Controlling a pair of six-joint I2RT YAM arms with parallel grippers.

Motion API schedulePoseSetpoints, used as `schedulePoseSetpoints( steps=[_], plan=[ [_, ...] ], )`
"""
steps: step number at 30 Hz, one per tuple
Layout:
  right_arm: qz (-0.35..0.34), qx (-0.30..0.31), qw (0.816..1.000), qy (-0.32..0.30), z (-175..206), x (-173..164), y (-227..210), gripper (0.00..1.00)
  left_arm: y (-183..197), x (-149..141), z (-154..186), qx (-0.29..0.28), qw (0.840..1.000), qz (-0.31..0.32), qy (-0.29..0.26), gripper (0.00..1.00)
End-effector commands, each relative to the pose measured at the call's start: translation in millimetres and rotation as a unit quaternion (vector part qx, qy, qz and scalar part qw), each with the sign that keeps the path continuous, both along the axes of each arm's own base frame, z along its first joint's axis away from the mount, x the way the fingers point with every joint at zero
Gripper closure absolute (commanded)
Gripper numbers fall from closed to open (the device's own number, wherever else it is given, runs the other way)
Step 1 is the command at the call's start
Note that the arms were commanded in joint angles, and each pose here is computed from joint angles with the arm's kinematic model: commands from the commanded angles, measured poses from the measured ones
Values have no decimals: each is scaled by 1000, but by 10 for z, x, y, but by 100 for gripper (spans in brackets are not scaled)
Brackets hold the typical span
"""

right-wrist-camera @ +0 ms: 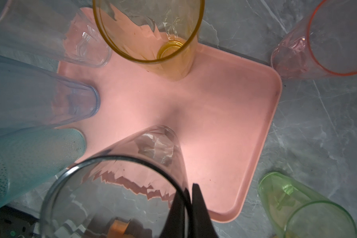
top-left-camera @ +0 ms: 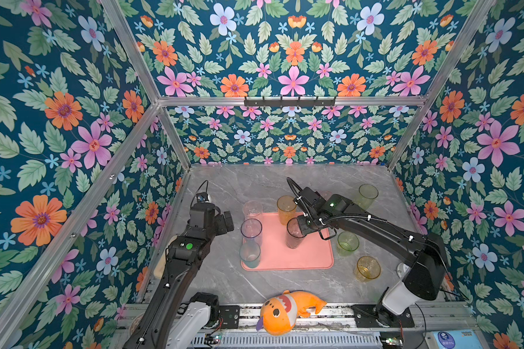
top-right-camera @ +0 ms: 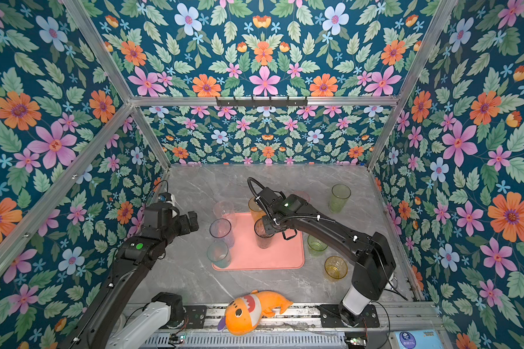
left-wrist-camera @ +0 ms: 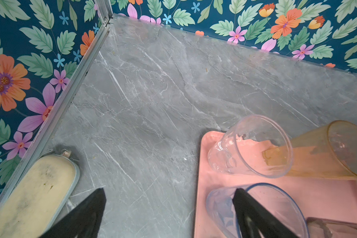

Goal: Place the glasses into the tray
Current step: Place the glass on the tray.

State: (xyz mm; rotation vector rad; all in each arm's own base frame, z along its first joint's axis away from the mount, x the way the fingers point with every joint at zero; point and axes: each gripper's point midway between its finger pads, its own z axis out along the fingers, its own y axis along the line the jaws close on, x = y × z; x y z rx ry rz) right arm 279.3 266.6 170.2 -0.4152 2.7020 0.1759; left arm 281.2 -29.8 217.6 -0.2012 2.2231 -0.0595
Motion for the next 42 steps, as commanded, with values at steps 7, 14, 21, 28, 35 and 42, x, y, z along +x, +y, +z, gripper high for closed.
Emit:
schedulePoseSetpoints(
  steps=[7,14,21,28,35,42],
  plan=[
    [1,-19,1000,-1,-89,94,87,100,34,-2,9,8,1000,5,-3,1],
    [5,-24,1000,1,-127,128,139,100,38,-5,-4,9,1000,6,-2,1],
    [7,-30,1000,4,-158,151,163,100,35,-2,-11,9,1000,5,0,1],
    [8,-37,999,5,-182,167,177,100,38,-4,-11,10,1000,6,-1,1],
    [8,-47,999,1,-176,204,171,100,32,0,-9,8,1000,5,-1,1],
    [11,-53,999,1,-190,235,192,100,27,11,-5,8,1000,4,0,1]
  ],
)
